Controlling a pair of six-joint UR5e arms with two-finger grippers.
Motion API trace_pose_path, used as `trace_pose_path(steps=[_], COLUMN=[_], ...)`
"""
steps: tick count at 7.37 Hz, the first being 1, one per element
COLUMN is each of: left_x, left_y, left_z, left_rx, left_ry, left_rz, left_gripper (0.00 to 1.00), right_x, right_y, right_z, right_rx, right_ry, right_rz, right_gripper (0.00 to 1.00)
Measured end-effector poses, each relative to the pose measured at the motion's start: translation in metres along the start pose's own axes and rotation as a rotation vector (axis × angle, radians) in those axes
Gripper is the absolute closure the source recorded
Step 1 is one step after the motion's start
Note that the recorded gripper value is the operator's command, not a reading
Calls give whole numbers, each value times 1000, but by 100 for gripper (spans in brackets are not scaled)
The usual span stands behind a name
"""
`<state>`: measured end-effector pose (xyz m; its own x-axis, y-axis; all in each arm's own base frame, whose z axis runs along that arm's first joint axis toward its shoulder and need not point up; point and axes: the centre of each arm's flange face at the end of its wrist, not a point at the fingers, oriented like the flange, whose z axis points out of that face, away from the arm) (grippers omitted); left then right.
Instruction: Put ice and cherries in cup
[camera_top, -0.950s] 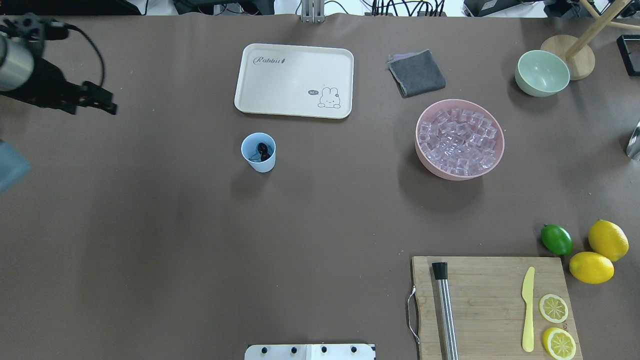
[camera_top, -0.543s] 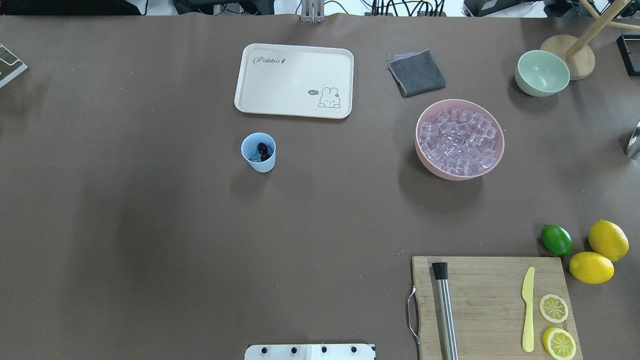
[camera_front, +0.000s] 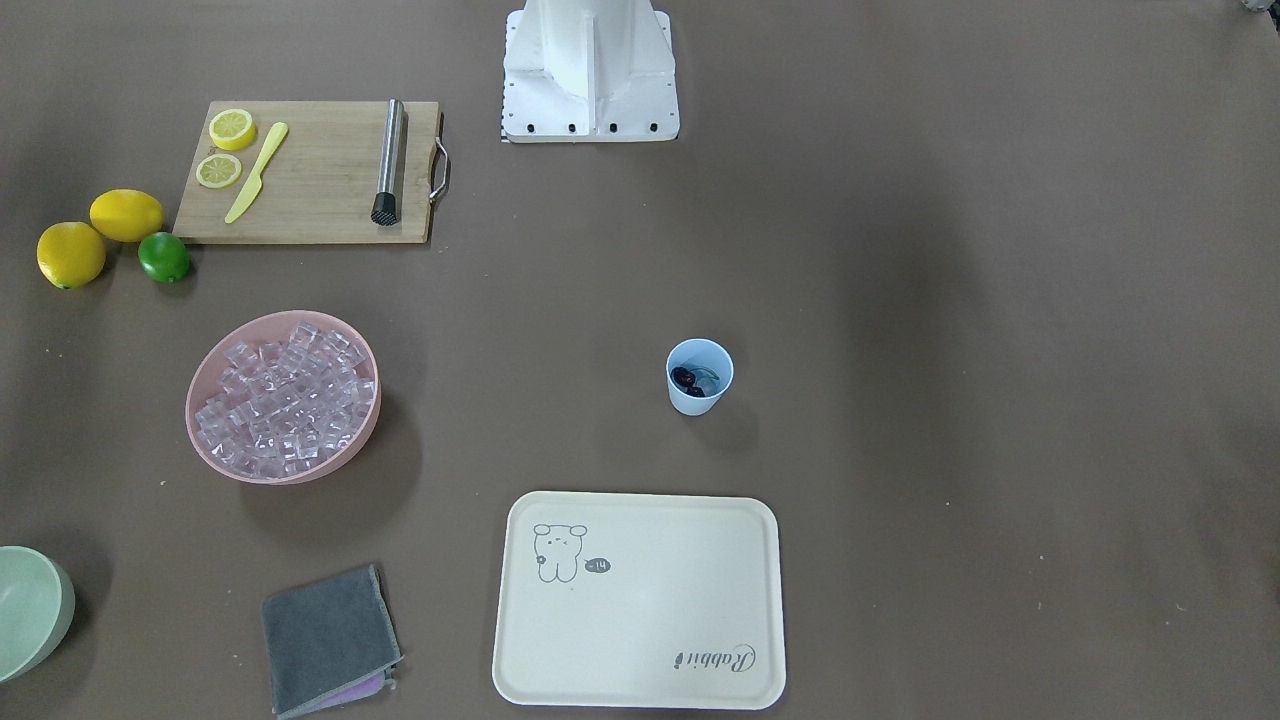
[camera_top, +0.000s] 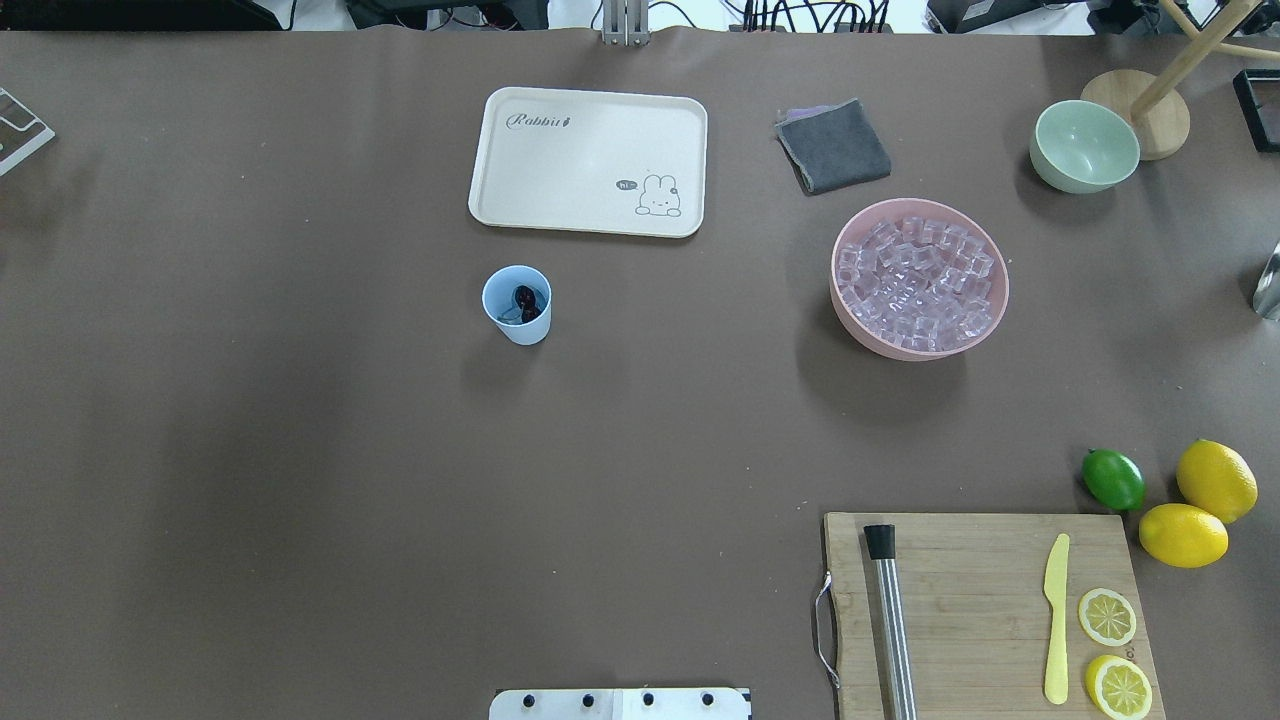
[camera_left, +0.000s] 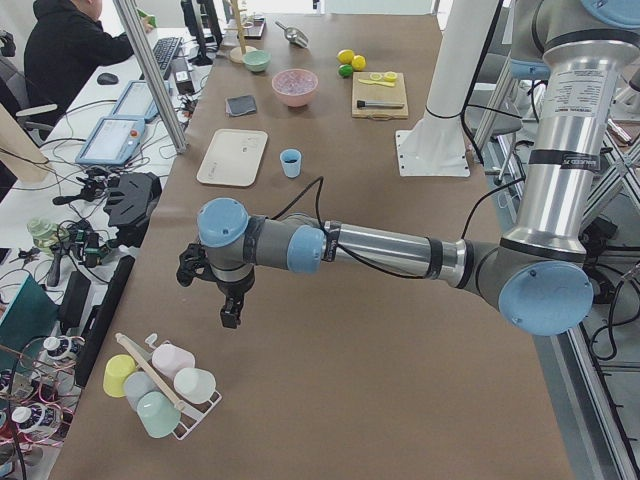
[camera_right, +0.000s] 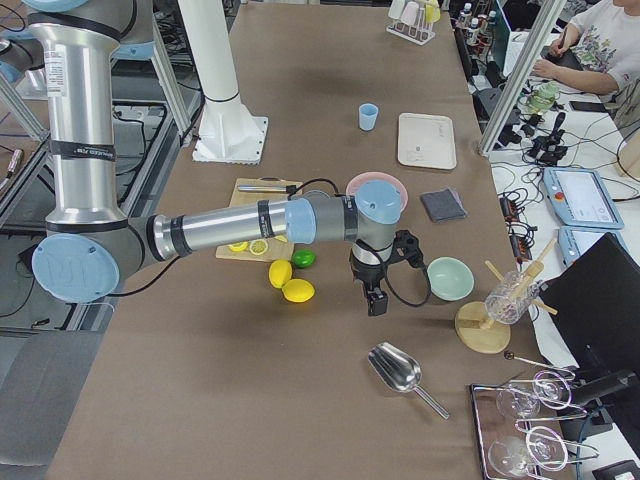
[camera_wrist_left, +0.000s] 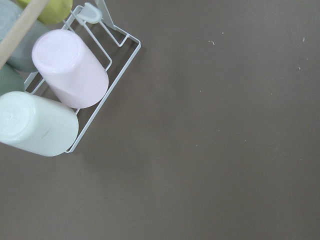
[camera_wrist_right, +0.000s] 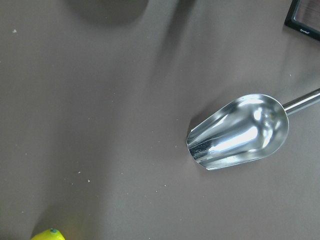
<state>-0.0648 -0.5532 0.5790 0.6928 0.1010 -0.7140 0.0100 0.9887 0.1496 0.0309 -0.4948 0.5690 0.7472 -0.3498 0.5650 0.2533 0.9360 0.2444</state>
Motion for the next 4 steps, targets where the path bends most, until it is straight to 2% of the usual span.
trace_pose_path(steps=[4], left_x=[-11], left_y=[1], left_z=[-2], left_rx=[41], left_ry=[-7], left_rz=[22], left_gripper=[2], right_x=[-2], right_y=[-7], right_z=[-3], right_rx=[7], right_ry=[0], right_rz=[-15], right_gripper=[1])
